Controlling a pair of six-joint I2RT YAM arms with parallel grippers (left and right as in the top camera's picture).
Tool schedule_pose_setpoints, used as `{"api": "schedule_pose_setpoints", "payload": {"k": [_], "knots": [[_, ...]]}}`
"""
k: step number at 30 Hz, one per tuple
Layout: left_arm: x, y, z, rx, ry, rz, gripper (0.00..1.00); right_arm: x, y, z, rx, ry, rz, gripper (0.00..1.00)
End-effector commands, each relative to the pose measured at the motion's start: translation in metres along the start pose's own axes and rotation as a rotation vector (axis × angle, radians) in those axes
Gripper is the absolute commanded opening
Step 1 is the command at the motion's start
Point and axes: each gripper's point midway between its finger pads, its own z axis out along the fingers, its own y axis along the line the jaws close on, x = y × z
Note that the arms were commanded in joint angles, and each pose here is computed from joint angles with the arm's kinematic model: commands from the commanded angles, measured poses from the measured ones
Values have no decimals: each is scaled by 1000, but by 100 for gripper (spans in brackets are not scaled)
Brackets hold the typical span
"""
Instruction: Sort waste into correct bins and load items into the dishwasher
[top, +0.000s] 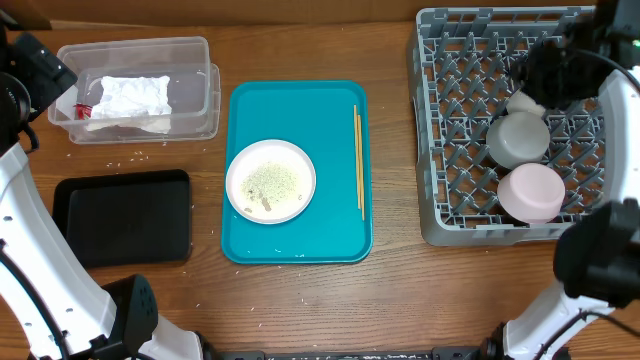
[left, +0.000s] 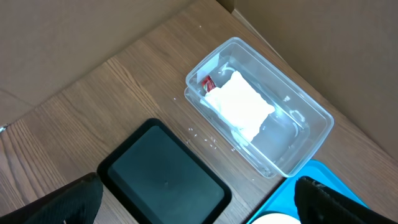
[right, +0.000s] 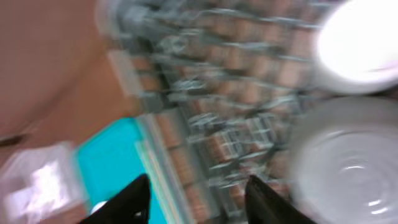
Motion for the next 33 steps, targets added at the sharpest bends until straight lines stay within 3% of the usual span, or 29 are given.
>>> {"api": "schedule_pose_setpoints", "payload": {"k": [1,6,9,11,12,17,20,27,33], "knots": [[-2,4,-1,-14,-12,2,100,32,69,-19,-160,45,-159,54],[-2,4,-1,-14,-12,2,100,91,93,22,23,127,-306,57],[-2,4,-1,-14,-12,2,100,127,106,44,155,144,-435,66],[-2,4,-1,-14,-12,2,100,149,116,59,210,154,-516,82],[-2,4,-1,-14,-12,2,100,163,122,70,248,156,-572,100],[-2,4,-1,-14,-12,2,100,192,137,105,313,138,-697,100],[-2,4,-1,-14,-12,2,100,203,140,130,311,147,-710,88],[-2,4,-1,-14,-12,2,100,217,117,178,368,205,-617,43],[-2,4,-1,-14,-12,2,100,226,101,204,400,247,-608,33]]}}
